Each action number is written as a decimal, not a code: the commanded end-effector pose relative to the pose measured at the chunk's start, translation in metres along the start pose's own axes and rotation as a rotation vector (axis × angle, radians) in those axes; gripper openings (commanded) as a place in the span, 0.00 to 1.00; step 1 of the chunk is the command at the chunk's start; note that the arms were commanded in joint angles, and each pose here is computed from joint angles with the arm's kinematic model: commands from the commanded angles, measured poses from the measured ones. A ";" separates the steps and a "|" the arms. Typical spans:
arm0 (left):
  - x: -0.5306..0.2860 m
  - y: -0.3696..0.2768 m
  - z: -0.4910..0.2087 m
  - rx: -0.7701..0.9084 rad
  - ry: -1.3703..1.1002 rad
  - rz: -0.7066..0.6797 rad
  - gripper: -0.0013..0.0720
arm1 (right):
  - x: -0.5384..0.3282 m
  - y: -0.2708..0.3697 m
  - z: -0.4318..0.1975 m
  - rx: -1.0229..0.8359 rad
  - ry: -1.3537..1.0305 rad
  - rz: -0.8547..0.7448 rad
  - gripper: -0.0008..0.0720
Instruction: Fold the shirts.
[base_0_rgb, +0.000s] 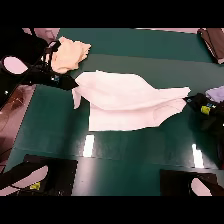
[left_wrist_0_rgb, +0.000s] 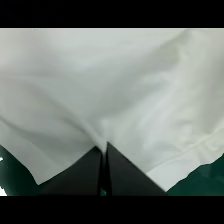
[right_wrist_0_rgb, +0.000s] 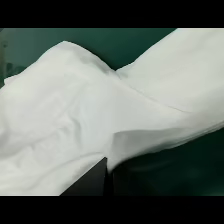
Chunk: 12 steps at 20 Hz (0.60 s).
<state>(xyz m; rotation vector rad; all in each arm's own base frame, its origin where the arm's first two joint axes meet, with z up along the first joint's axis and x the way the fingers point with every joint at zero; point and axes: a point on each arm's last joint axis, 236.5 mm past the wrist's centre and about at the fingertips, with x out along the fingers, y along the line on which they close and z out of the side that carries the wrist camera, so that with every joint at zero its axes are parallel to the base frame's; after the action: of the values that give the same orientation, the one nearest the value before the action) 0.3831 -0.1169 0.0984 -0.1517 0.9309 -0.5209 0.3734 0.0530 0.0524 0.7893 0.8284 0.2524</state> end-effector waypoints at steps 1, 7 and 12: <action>0.003 -0.006 -0.003 0.023 0.014 -0.004 0.05 | 0.001 0.023 0.010 -0.039 0.004 0.035 0.04; 0.019 0.006 -0.093 -0.019 0.292 -0.001 0.05 | 0.005 0.027 0.005 -0.058 0.105 0.025 0.04; -0.035 -0.038 -0.041 0.027 0.039 -0.042 0.05 | -0.057 0.098 0.034 -0.261 -0.076 0.097 0.03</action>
<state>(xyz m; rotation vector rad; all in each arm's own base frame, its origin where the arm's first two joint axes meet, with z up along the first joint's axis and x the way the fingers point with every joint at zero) 0.3183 -0.1202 0.0595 -0.1171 1.1181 -0.5614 0.3793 0.0730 0.1150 0.6789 0.7912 0.3693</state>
